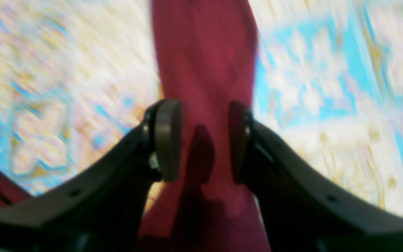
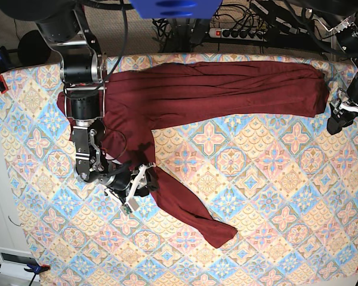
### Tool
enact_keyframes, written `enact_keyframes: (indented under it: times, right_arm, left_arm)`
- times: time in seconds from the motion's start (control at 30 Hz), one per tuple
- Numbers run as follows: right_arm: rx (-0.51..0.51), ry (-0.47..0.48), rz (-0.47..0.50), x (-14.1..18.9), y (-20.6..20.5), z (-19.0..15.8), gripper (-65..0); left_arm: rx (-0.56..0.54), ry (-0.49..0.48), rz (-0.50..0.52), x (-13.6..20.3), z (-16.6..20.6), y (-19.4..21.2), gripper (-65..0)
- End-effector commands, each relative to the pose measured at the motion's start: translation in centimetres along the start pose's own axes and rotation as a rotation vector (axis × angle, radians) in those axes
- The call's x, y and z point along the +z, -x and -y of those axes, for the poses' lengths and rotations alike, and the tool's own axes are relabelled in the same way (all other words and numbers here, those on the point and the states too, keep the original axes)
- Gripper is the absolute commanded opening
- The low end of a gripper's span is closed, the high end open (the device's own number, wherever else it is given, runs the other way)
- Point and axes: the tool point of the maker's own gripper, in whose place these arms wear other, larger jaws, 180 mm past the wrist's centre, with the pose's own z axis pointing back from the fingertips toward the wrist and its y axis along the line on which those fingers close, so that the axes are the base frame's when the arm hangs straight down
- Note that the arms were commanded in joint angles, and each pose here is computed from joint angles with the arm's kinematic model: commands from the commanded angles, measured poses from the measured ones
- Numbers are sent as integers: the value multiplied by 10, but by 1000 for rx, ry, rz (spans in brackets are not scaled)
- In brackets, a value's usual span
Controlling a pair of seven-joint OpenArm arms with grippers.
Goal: Layout the t-shirt on the table in an organized manner, then fold the t-shirt properly
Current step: 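Lift the sleeve with the right gripper and lay it across the folded shirt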
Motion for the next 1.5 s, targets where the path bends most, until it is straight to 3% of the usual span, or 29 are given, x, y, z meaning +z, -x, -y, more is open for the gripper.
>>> enact_keyframes:
  times: [0.0, 0.27, 0.43, 0.5, 0.6, 0.7, 0.87, 1.1, 1.47]
  right_arm:
    - [4, 18, 14, 5, -8, 10, -436]
    - [-64, 2, -17, -4, 19, 11, -436]
    - [18, 45, -99, -3, 34, 18, -461]
    - [40, 57, -123, -3, 39, 20, -545]
    - [80, 70, -87, 3, 27, 18, -650]
    - [148, 90, -35, 16, 17, 7, -645]
    - [251, 135, -41, 44, 14, -12, -648]
    - [427, 96, 7, 67, 5, -78, -648]
    - [507, -109, 1, 81, 53, -187, -648]
  left_arm:
    - [-31, 16, 45, 4, 5, -18, -262]
    - [-32, 17, 46, 4, 5, -19, -262]
    - [-32, 17, 46, 4, 5, -19, -262]
    - [-32, 17, 46, 4, 5, -19, -262]
    - [-32, 17, 46, 4, 5, -19, -262]
    - [-30, 17, 46, 4, 4, -18, -262]
    - [-30, 17, 46, 4, 4, -18, -262]
    - [-30, 17, 46, 4, 4, -18, -262]
    - [-31, 18, 46, 4, 5, -18, -262]
